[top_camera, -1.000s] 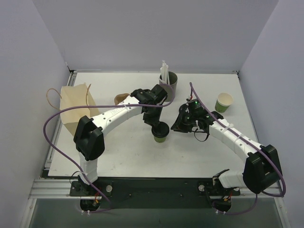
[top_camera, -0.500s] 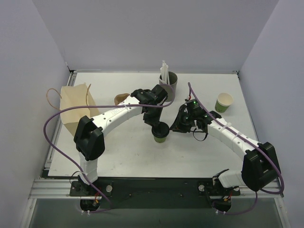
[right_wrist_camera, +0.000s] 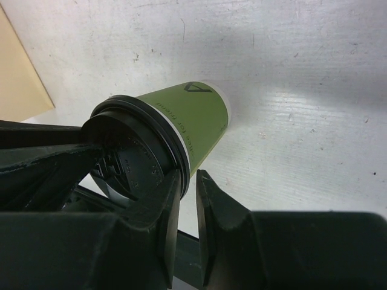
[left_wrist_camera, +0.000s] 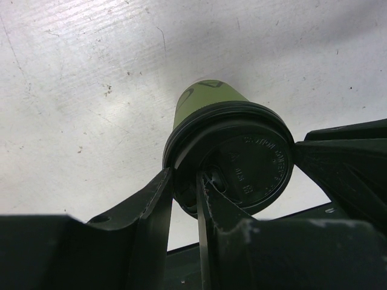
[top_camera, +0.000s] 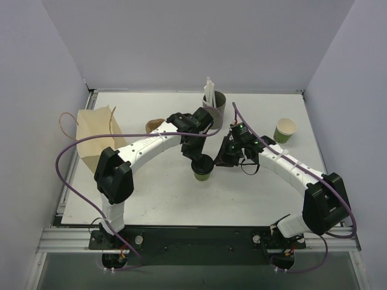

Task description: Pack the takeout coffee

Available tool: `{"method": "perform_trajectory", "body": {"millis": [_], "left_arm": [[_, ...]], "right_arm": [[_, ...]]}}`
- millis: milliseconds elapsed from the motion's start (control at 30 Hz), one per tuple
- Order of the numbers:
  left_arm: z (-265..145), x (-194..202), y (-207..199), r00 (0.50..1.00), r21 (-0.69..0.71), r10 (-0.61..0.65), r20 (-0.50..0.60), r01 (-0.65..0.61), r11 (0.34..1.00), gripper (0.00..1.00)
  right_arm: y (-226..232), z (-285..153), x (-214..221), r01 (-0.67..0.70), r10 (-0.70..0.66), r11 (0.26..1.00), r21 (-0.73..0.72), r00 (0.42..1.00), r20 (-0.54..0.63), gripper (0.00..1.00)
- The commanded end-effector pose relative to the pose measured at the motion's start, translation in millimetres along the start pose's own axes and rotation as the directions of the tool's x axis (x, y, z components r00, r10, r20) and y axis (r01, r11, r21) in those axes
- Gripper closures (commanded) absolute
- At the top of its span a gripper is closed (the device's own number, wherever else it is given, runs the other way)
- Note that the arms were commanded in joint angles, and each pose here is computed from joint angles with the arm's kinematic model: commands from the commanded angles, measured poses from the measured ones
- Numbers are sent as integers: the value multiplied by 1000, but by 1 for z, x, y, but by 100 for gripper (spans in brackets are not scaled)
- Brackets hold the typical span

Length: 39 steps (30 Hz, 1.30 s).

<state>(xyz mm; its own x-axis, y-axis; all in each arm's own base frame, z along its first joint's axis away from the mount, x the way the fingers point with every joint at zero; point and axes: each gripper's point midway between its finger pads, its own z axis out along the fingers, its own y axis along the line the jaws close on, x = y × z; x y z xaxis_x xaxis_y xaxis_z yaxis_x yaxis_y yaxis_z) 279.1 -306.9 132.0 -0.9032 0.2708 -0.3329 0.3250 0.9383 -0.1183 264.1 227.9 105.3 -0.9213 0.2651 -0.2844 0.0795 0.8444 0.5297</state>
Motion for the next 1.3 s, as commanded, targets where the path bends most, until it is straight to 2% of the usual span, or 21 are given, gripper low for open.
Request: {"method": "perform_trajectory", "body": {"millis": [0, 233, 633, 733, 867, 1000, 1267], "left_arm": [[8, -1, -9, 1000, 22, 11, -11, -11, 1000, 69], [19, 9, -6, 999, 20, -4, -36, 5, 1000, 69], [30, 23, -1, 998, 12, -28, -58, 29, 1000, 69], [27, 23, -1, 999, 21, -25, -46, 26, 999, 69], [11, 2, -4, 1000, 43, -20, 11, 19, 999, 68], [-4, -14, -5, 999, 64, -9, 49, 6, 998, 66], [-24, -36, -6, 996, 138, -24, 89, 12, 990, 61]], "right_arm": [[-35, 6, 32, 44, -22, 979, 199, 993, -116, 88], [-71, 20, 79, 79, 2, 945, 319, 969, -247, 92], [-76, 42, 109, 48, 36, 966, 255, 948, -315, 92], [-67, 35, 99, 47, 19, 972, 231, 962, -274, 91], [-46, 23, 69, 75, -32, 973, 216, 980, -198, 86], [-8, 9, 28, 95, -79, 982, 164, 992, -102, 84], [12, -15, -17, 71, -74, 984, 161, 997, 9, 84]]}}
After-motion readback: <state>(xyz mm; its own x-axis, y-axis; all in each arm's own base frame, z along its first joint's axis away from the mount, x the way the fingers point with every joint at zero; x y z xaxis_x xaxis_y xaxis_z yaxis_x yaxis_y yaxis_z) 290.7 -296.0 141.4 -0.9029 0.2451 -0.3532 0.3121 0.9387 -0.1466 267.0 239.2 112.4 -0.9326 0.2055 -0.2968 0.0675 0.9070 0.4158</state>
